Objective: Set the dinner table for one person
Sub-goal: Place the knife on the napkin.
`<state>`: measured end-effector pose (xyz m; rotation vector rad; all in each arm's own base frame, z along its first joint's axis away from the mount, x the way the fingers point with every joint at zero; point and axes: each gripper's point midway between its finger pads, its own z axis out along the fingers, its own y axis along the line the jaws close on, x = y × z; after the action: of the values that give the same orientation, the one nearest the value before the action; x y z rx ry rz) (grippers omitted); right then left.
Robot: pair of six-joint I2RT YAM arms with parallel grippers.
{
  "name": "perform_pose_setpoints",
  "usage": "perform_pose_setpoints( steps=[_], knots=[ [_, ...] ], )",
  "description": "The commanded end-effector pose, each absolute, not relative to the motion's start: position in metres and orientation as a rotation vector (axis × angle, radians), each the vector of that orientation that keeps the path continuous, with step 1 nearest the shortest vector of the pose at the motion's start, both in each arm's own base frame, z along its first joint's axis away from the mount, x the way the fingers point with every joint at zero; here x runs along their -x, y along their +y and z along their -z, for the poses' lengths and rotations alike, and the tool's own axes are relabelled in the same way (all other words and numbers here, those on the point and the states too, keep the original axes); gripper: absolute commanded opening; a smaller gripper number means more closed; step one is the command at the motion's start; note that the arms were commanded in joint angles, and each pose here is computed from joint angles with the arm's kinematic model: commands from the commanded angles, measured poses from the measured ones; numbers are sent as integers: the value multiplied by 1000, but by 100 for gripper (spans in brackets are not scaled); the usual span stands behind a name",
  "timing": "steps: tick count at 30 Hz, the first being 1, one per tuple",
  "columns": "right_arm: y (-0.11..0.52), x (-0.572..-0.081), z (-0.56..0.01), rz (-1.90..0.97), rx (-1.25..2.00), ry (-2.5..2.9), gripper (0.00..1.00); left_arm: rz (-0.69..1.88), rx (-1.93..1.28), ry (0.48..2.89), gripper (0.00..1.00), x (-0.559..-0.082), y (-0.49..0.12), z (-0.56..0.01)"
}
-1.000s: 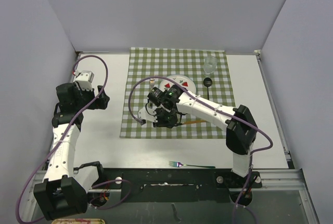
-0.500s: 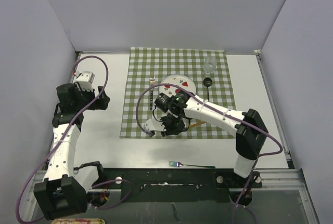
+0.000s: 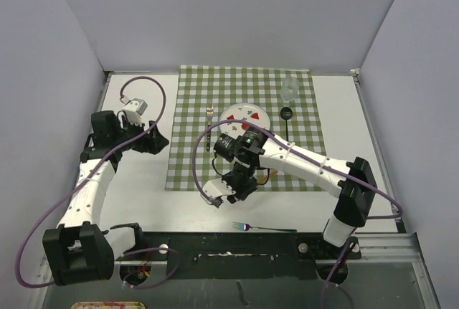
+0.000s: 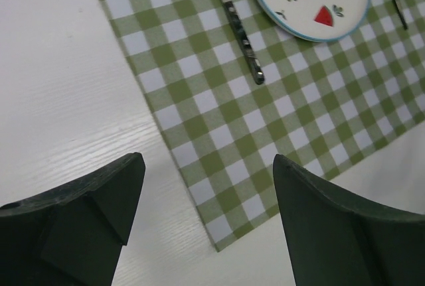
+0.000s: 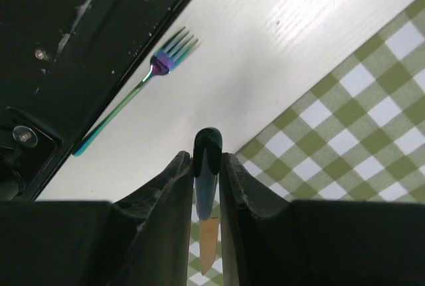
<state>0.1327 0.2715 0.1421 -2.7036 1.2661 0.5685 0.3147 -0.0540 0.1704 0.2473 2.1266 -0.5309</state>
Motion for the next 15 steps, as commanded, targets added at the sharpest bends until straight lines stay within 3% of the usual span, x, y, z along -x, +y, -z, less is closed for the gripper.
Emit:
perform_pose_setpoints(
  steps=[1, 15],
  knots=[
    [284, -110, -161, -720, 2720, 1151, 0, 760, -460, 2024, 76, -306, -105, -204],
    [312, -77, -203, -853, 2759, 953, 0, 1244, -511, 2065, 73, -299, -161, -209]
  ],
)
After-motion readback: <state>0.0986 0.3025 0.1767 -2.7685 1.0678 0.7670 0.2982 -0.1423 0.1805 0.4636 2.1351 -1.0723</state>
